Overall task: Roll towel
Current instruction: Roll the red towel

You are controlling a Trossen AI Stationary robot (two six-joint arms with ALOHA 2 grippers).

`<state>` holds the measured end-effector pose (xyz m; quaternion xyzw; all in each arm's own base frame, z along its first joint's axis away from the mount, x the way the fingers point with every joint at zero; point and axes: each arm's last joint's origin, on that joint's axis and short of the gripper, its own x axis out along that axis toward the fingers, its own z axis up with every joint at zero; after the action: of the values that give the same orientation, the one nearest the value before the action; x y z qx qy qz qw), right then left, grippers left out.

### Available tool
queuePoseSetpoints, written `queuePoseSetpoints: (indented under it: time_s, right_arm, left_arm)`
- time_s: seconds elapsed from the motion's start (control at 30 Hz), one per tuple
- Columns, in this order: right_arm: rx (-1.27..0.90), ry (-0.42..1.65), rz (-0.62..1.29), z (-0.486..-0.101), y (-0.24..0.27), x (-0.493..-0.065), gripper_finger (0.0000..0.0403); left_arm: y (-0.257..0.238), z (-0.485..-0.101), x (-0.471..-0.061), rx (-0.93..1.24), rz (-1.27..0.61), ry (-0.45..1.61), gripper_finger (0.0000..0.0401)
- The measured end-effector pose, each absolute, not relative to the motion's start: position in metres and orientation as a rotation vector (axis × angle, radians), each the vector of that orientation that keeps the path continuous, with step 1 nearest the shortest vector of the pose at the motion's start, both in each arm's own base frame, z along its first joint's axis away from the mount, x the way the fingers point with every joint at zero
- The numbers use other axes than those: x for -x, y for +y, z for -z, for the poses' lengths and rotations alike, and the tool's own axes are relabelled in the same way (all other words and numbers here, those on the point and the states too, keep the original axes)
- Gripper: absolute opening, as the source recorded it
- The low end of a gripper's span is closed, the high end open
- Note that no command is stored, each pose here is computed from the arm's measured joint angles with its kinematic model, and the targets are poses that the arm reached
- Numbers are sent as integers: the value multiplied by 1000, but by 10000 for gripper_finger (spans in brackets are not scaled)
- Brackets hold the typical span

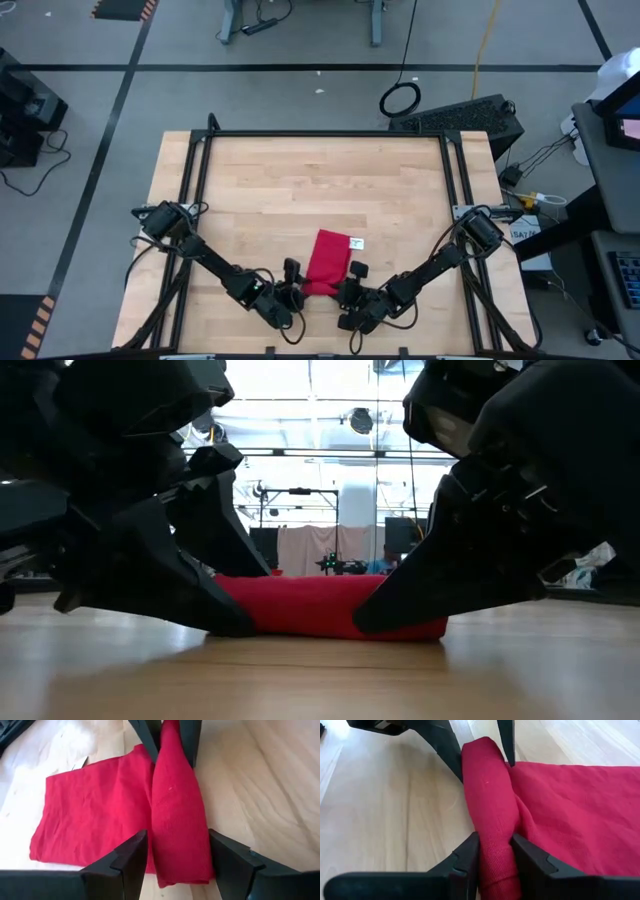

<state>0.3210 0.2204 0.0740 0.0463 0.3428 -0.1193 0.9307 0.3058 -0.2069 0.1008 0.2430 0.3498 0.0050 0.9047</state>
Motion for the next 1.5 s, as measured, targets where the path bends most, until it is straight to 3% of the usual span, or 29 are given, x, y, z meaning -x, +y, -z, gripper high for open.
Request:
queuePoseSetpoints:
  time_s: [0.17, 0.43, 0.57, 0.77, 0.87, 1.5]
  right_arm:
    - [-93, 702, 243, -74, 221, -321, 93]
    - [-93, 703, 243, -74, 221, -321, 93]
    - [-95, 703, 243, -74, 221, -321, 93]
    - [-96, 702, 244, -74, 221, -321, 93]
    - [-97, 702, 244, -74, 221, -321, 93]
    - [-101, 702, 244, -74, 220, -321, 93]
  left_arm:
    - [-201, -100, -310, -462, 31, 753, 195]
    - [-200, -102, -310, -434, 32, 762, 140]
    - [-200, -109, -307, -438, 33, 759, 167]
    - [-206, -120, -302, -452, 45, 724, 256]
    - [-218, -119, -294, -502, 100, 720, 281]
    - [-210, -109, -295, -520, 74, 729, 232]
